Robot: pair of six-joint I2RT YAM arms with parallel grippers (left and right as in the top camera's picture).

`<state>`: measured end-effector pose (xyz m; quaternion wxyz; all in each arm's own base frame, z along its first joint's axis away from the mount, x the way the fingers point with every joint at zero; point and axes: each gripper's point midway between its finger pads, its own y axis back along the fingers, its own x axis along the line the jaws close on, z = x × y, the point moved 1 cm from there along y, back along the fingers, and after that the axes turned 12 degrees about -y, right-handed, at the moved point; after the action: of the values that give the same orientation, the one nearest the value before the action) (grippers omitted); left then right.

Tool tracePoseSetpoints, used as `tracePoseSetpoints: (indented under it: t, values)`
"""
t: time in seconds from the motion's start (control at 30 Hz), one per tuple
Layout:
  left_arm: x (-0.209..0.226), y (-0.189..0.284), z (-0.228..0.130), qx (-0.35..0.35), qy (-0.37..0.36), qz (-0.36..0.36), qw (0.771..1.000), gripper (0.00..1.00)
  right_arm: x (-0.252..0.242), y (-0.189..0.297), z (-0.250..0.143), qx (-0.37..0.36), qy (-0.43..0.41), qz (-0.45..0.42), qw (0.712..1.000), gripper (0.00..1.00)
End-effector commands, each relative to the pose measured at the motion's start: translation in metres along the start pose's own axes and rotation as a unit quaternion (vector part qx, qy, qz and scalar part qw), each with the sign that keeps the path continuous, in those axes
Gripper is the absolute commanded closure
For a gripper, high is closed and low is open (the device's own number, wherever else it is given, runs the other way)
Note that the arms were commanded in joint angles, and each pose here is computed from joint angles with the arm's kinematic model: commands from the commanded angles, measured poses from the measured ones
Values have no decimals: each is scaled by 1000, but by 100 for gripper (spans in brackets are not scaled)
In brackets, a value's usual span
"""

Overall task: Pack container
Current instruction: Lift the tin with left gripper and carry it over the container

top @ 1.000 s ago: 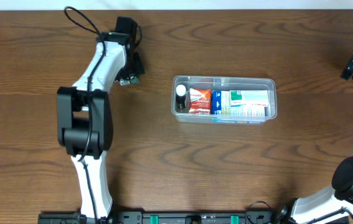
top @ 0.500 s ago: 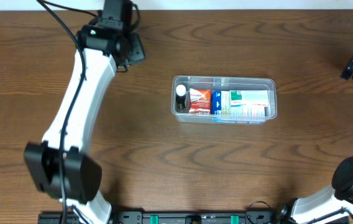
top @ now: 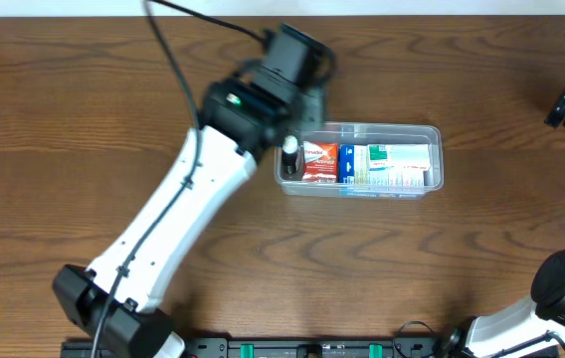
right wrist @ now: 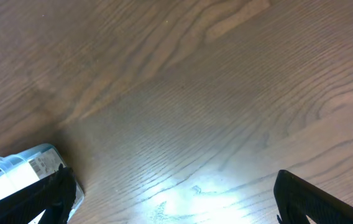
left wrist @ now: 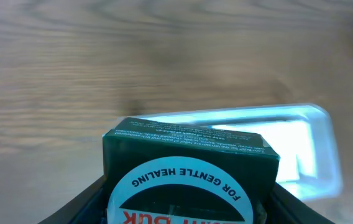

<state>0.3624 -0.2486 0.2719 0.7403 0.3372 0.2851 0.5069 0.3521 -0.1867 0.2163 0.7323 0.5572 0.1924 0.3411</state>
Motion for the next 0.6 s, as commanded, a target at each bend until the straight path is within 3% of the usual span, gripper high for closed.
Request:
tracePoseSetpoints:
  t: [0.0, 0.17, 0.57]
  values:
    - [-37, 3, -2, -8, -27, -28, 999, 49, 0, 9, 3, -13, -7, 5, 1000, 1]
    - [-69, -14, -18, 13, -54, -42, 998, 49, 0, 9, 3, -13, -7, 5, 1000, 1]
    - [-81, -86, -42, 65, -11, -22, 998, 49, 0, 9, 3, -13, -7, 5, 1000, 1]
